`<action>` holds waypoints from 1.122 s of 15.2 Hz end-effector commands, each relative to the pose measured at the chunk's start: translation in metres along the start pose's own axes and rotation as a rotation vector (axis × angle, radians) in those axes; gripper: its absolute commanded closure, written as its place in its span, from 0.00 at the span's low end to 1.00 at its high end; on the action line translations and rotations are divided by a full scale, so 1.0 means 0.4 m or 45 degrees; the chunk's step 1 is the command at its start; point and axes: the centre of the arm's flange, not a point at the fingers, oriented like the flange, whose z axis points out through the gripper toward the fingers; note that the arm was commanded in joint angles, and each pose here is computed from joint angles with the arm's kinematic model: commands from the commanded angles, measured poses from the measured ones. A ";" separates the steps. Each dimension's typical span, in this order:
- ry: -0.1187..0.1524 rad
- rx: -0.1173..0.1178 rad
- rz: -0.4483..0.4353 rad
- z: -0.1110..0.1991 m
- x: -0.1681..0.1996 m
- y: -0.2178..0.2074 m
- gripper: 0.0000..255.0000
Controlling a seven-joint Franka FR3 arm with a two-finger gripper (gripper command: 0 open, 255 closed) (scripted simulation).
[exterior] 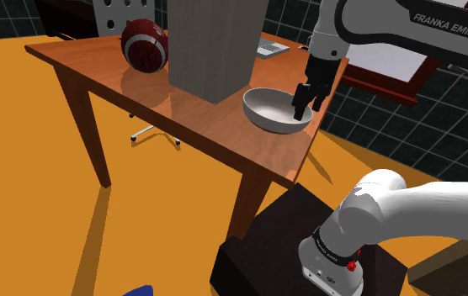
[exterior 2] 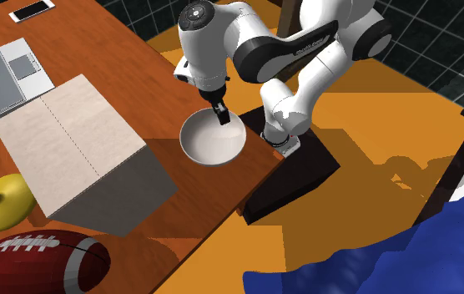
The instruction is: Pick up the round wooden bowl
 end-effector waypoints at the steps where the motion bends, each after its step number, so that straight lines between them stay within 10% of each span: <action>1: 0.000 0.000 0.000 0.000 0.000 0.000 0.00; 8: 0.048 0.139 0.064 -0.201 0.089 0.072 0.00; 17: 0.048 0.139 0.064 -0.101 0.098 0.065 0.00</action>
